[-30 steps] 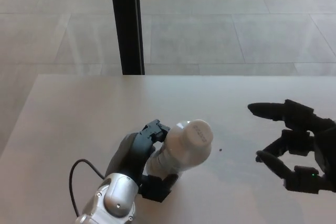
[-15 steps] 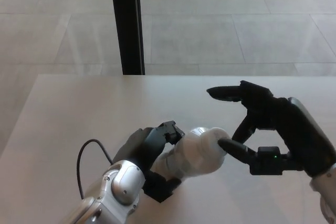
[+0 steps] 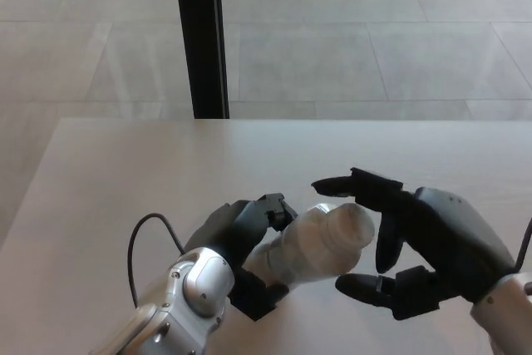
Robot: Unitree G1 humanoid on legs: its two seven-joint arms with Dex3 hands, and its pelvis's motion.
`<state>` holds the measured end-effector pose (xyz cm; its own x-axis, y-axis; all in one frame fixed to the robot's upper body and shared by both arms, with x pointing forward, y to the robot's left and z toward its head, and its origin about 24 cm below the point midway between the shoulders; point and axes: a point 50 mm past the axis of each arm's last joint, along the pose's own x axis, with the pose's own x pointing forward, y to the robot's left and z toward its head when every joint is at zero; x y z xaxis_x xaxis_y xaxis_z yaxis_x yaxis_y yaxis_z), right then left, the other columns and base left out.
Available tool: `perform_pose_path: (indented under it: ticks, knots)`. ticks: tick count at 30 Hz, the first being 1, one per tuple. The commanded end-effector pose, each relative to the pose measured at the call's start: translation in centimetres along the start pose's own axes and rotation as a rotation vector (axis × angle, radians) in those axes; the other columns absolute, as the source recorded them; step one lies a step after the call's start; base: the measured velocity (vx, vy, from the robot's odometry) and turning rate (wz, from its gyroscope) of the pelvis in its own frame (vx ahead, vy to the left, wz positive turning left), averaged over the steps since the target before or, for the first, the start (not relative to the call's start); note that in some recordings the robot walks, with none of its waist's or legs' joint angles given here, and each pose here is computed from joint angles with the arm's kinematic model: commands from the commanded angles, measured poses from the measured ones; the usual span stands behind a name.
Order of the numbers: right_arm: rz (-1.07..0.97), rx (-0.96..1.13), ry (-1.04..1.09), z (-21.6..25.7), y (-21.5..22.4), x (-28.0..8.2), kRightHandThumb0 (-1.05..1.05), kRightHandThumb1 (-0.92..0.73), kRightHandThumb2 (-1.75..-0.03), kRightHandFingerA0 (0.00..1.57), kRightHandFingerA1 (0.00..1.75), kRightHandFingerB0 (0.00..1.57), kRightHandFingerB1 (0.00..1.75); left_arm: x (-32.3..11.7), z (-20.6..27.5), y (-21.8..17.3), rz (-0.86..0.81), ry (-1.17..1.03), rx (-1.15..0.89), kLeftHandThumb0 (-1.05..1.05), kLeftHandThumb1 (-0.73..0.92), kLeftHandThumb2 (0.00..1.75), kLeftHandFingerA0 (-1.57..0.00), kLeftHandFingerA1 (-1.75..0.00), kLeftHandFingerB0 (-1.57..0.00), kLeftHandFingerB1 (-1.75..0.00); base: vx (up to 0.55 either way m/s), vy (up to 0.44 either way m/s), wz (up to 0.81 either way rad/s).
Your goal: The robot uses its left hand to to lift the bottle kept on the middle of the desk and tilts it towards its right hand. It then uses its right hand to rotate its cap to open it and places the bottle and cap back on the desk
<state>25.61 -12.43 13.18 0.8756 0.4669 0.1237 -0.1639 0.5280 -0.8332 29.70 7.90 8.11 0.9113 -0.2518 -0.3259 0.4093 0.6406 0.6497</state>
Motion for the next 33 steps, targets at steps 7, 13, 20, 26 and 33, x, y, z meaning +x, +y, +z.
perform_pose_path:
  ticks: [7, 13, 20, 26, 33]
  knots:
    - [0.120, -0.307, 0.127, -1.0, -0.8, -1.0, -0.74, -0.38, -0.65, 0.94, 1.30, 0.31, 0.44, -0.5, -2.6, -0.7, -0.051, 0.169, 0.033, 0.16, 0.64, 1.09, -1.11, -1.52, -0.73, -1.09, 0.00, 0.000, 0.00]
    - [0.044, -0.249, 0.105, -0.9, -1.3, -1.0, -0.61, -0.53, -0.58, 0.96, 1.30, 0.39, 0.42, -0.8, -2.8, -1.0, -0.047, 0.168, 0.038, 0.16, 0.66, 1.03, -1.07, -1.49, -0.68, -1.01, 0.00, 0.000, 0.00]
    - [-0.014, -0.215, 0.045, -0.5, -1.3, -1.0, -0.63, -0.58, -0.59, 0.92, 1.28, 0.39, 0.45, -0.7, -2.7, -1.2, -0.054, 0.188, 0.055, 0.15, 0.71, 0.94, -0.80, -1.62, -0.59, -0.85, 0.00, 0.000, 0.00]
    - [-0.046, -0.182, 0.020, 0.1, -1.1, -1.0, -0.66, -0.45, -0.86, 0.99, 1.16, 0.33, 0.54, -0.7, -2.7, -1.6, -0.063, 0.171, 0.069, 0.15, 0.70, 0.95, -0.82, -1.58, -0.64, -1.10, 0.00, 0.000, 0.00]
    - [-0.062, -0.163, 0.001, 0.4, -1.1, -1.1, -0.64, -0.57, -0.59, 0.95, 1.28, 0.37, 0.44, -0.7, -2.9, -1.6, -0.065, 0.189, 0.063, 0.15, 0.74, 0.91, -0.81, -1.51, -0.60, -0.91, 0.00, 0.000, 0.00]
